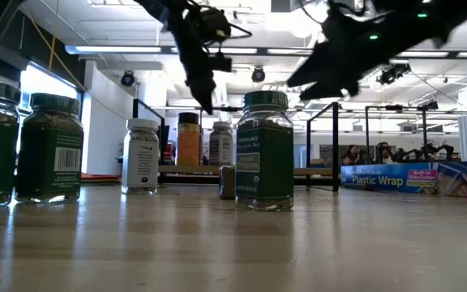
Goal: Shelf spices
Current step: Put the white seasoning bottle on the shelf aligned with the other white seasoning bottles
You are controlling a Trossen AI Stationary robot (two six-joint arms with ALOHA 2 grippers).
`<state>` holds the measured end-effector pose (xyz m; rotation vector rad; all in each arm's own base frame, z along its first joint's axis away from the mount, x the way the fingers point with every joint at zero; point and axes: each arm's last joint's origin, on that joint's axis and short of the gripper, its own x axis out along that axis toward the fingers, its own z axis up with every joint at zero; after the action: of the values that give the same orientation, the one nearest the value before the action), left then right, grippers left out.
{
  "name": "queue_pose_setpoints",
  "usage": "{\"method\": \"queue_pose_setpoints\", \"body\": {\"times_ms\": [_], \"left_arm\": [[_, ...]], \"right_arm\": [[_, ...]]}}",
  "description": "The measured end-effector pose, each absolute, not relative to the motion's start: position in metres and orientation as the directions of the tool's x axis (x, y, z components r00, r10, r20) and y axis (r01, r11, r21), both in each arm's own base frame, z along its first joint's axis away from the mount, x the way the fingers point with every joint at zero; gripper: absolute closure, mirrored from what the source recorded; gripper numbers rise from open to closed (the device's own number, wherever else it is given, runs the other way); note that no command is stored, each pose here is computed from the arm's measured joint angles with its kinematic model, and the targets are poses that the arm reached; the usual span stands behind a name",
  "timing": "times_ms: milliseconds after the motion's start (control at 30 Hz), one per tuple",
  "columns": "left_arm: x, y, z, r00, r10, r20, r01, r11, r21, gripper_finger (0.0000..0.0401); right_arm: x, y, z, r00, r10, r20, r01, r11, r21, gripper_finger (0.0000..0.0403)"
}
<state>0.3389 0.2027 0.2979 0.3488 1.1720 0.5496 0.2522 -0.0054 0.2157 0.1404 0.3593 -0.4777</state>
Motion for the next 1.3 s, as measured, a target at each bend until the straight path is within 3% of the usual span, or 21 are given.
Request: {"method": "queue_pose_setpoints", "body": {"times_ms": [100,267,400,600,733,1300], "left_arm": [[0.327,0.193,0.318,0.247,0.634,-0.733,-0.279,0.771,0.573,0.0286],[0.303,0.17,0.354,0.295,0.644,-0.706,-0.362,0.759,0.542,0.0286],[0.283,0.148,0.382,0.358,0.653,-0.668,-0.434,0.75,0.5,0.0286],[0.262,0.121,0.403,0.408,0.633,-0.658,-0.449,0.766,0.46,0.0286],[0.255,0.111,0.408,0.418,0.625,-0.66,-0.441,0.774,0.454,0.0286],[0.253,0.106,0.406,0.4,0.614,-0.681,-0.415,0.783,0.462,0.0286]], "right_arm": [[0.274,-0.022,0.222,0.82,-0.423,-0.387,0.447,0.894,-0.03,0.0096],[0.315,-0.054,0.216,0.823,-0.355,-0.443,0.362,0.929,-0.072,0.0119],[0.348,-0.079,0.203,0.823,-0.298,-0.484,0.3,0.951,-0.076,0.0188],[0.388,-0.114,0.188,0.81,-0.305,-0.501,0.315,0.947,-0.067,0.0327],[0.4,-0.137,0.185,0.797,-0.342,-0.499,0.35,0.933,-0.081,0.0377],[0.387,-0.19,0.184,0.778,-0.375,-0.504,0.413,0.91,-0.04,0.0387]]}}
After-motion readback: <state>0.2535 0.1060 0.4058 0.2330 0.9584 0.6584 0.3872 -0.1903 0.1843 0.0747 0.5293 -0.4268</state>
